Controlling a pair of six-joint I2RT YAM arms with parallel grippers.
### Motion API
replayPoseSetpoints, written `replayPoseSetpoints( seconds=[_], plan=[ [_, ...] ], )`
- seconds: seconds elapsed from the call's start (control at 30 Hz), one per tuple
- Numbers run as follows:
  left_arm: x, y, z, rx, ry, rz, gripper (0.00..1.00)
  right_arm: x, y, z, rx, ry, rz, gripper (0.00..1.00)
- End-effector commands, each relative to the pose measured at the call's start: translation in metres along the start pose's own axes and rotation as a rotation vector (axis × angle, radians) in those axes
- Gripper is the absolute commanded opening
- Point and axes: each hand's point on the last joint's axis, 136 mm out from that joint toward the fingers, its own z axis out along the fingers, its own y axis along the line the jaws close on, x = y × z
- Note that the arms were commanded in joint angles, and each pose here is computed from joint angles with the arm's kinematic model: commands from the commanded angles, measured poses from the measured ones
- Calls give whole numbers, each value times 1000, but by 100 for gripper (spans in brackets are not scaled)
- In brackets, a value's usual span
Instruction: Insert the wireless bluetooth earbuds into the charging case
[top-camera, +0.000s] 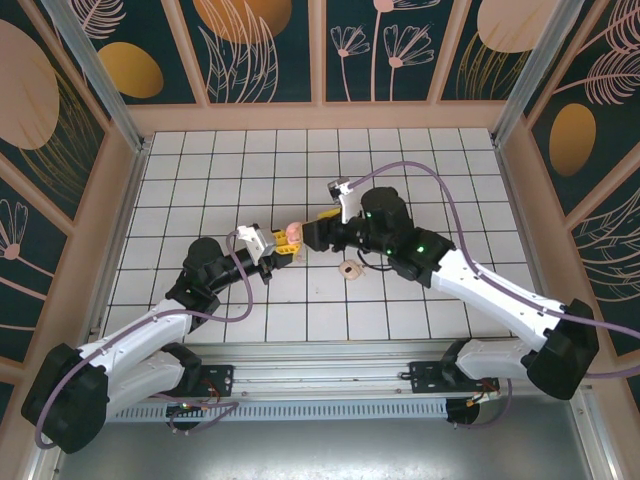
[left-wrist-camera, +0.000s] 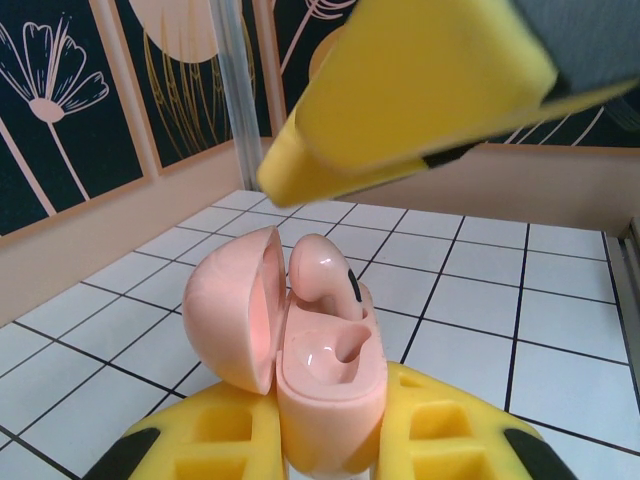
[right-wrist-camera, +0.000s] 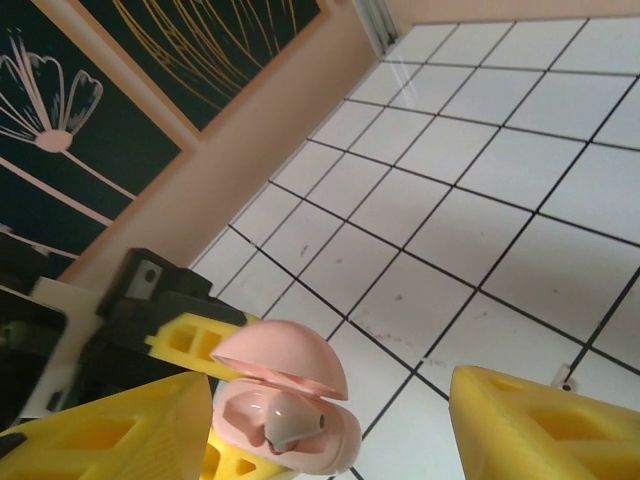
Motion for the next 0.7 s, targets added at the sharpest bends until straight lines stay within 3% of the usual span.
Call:
replayPoseSetpoints(
  seconds=[0.0,0.67],
  plan=[
    [-20,-2,-1,16,-54,47,7,-12,6,-6,-32,-39,7,64],
    [-23,-3,-2,14,-63,57,7,39,-35,13,106,126,64,59]
  ],
)
